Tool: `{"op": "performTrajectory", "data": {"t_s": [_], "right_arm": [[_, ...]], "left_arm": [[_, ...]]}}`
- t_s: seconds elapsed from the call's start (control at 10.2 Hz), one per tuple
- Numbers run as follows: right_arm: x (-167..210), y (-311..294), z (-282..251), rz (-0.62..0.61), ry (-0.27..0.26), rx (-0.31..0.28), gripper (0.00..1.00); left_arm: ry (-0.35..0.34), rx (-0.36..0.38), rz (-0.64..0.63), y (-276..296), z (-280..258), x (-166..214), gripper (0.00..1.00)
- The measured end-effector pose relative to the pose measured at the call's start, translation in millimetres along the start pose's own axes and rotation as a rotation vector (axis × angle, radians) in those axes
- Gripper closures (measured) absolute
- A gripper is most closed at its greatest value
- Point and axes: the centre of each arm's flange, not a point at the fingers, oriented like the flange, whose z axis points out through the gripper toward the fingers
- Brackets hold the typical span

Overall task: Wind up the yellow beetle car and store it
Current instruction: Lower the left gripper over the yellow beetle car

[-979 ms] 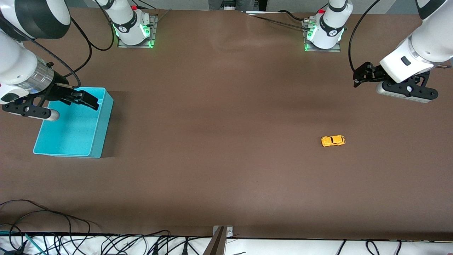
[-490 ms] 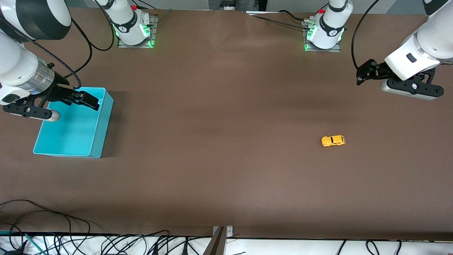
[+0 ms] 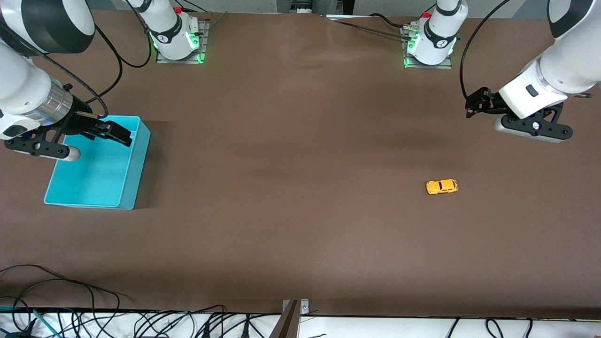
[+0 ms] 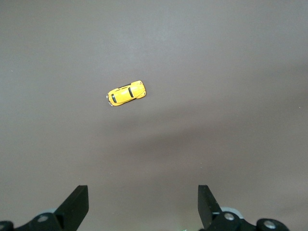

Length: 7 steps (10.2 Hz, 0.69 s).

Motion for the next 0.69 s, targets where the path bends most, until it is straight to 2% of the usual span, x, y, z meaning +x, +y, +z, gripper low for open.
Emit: {"op": "performTrajectory", "data": {"t_s": [0.29, 0.59, 0.69], "right_arm": [[0, 0, 0, -0.001, 0.0, 0.0, 0.0], [0, 0, 0, -0.001, 0.0, 0.0, 0.0], [0, 0, 0, -0.001, 0.0, 0.0, 0.0]], "left_arm": [[-0.022, -0.006, 0.078, -5, 13, 11, 0.0], [-0.056, -0.028, 0.277, -25, 45, 42, 0.0], [-0.041, -0.032, 0.352, -37, 58, 55, 0.0]]}}
